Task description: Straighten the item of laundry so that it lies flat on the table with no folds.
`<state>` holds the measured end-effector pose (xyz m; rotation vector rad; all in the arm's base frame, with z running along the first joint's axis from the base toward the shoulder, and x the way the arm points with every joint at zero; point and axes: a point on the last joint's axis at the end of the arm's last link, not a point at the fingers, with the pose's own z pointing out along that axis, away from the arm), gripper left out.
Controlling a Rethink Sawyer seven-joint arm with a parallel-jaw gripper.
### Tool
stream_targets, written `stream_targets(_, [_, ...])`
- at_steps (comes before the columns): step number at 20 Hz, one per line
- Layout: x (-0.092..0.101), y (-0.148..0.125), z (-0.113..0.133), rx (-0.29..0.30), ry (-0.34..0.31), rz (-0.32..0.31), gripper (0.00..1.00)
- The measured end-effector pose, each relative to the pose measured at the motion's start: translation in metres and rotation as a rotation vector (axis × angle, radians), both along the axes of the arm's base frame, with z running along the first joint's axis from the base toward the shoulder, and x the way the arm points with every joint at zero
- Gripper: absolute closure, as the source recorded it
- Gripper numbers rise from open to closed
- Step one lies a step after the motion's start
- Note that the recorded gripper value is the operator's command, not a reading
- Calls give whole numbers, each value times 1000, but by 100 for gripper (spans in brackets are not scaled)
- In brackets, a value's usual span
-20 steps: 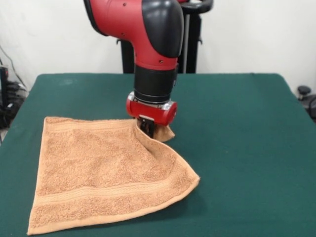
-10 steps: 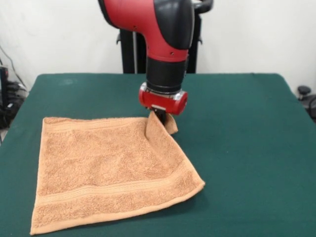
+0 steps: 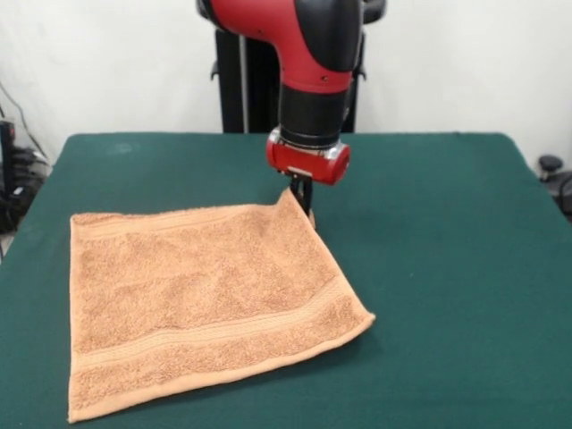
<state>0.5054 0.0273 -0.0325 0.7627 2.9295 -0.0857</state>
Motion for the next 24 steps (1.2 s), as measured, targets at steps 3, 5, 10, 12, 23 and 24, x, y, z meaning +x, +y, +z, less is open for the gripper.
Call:
stream_targets(3, [-4,2,-2,-5,-10,-25,100])
stream_targets(5, [-5,2,-3,-8,-21,-47,100])
stream_targets(10, [-4,2,-3,-6,-31,-71,100])
stream_targets(12, [-4,2,-3,-3,-32,-80,100])
stream_targets(23, [0,9,-1,-11,-39,-63,100])
stream_targets(24, [2,10,1,-11,-35,-58,100])
